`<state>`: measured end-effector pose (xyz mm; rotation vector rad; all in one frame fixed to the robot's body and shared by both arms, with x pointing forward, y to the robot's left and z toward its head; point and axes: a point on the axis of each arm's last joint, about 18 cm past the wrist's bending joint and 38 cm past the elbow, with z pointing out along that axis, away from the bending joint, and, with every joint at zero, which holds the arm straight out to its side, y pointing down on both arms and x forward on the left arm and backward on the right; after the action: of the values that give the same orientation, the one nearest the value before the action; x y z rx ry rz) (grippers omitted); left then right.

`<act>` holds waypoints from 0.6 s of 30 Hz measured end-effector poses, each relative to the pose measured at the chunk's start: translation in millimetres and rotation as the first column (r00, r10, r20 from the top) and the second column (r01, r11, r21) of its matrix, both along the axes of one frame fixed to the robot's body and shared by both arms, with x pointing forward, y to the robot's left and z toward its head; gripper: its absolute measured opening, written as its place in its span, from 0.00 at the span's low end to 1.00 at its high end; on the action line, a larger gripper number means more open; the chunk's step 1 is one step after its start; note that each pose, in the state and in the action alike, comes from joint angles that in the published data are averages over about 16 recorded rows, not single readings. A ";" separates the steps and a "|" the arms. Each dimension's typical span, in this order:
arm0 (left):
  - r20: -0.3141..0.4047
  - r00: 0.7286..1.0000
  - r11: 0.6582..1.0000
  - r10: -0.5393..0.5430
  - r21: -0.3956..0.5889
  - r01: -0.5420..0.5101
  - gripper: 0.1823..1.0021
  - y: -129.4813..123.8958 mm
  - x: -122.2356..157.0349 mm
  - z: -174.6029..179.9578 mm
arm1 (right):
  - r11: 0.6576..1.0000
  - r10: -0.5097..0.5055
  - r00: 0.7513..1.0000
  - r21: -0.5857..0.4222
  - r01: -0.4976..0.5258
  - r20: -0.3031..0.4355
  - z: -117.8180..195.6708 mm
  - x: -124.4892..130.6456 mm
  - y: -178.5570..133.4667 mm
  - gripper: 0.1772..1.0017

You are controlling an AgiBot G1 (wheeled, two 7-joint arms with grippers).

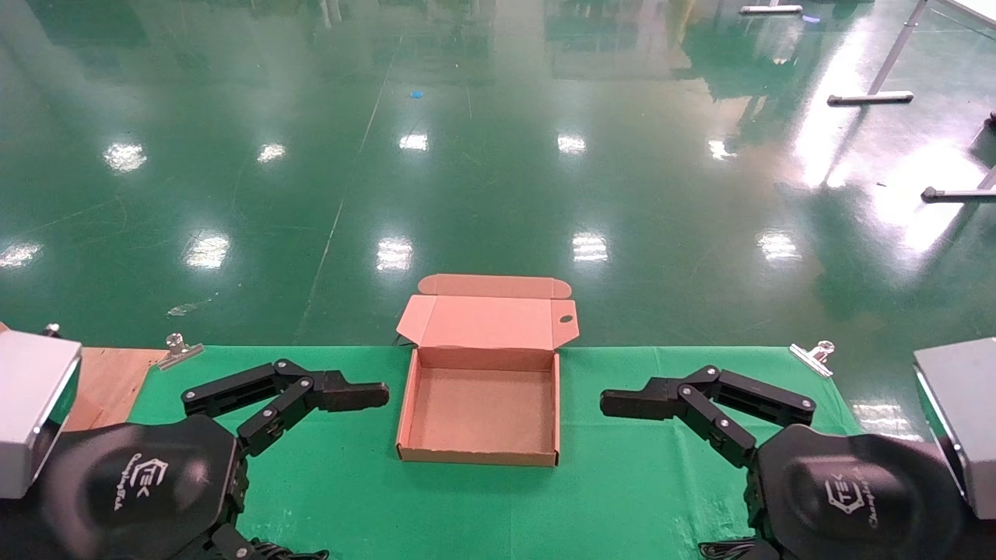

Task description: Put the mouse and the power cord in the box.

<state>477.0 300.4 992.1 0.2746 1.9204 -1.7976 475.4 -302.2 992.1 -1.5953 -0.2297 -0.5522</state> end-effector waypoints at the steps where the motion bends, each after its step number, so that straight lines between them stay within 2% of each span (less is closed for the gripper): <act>1: 0.000 1.000 1.000 0.000 0.000 0.000 1.00 0.0 0.0 0.0 | 1.000 0.000 1.000 0.000 0.000 0.000 0.0 0.0 0.0 1.00; 18: 0.000 1.000 1.000 0.000 0.000 0.000 1.00 0.0 0.0 0.0 | 1.000 0.000 1.000 0.000 0.000 0.000 0.0 0.0 0.0 1.00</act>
<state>477.0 300.4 992.1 0.2746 1.9204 -1.7976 475.4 -302.2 992.1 -1.5953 -0.2297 -0.5522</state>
